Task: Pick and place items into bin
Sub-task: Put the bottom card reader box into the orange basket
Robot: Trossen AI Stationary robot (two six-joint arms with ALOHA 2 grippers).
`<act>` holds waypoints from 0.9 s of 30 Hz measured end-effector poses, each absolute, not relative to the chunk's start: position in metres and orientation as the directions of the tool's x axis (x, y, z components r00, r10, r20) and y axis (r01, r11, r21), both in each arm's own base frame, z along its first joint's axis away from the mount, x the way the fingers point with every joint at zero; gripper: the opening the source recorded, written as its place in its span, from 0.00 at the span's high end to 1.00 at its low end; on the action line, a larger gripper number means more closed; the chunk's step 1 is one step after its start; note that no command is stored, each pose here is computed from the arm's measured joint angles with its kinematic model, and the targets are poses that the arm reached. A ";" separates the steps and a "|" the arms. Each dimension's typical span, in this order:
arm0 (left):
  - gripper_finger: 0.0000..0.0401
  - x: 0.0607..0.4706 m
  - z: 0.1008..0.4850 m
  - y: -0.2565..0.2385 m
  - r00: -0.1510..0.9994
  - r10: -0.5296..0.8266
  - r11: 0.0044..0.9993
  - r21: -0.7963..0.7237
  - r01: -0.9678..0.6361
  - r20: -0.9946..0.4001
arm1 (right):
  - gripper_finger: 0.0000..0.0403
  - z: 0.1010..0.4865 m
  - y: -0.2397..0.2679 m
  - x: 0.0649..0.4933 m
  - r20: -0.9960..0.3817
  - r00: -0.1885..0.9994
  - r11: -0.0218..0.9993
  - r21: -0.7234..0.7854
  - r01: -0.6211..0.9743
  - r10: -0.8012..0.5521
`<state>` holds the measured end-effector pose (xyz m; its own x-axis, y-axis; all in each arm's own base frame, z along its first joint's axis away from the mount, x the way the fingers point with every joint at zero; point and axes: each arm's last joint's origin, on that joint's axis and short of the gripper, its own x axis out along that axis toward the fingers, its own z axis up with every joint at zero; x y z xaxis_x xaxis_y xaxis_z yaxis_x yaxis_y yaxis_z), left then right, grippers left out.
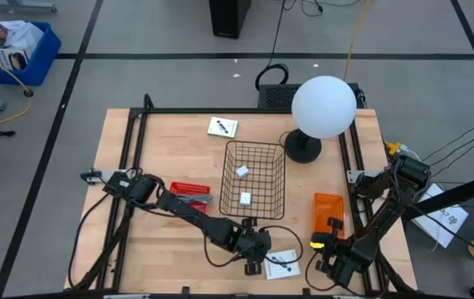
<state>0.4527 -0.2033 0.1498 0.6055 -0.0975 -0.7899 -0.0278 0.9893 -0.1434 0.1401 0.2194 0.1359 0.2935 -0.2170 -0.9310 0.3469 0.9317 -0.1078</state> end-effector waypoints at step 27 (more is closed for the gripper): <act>1.00 0.412 0.163 -0.280 0.698 -0.074 0.965 -0.229 -0.131 -0.712 | 1.00 0.119 0.255 0.162 -0.873 0.487 0.931 0.188 0.313 0.013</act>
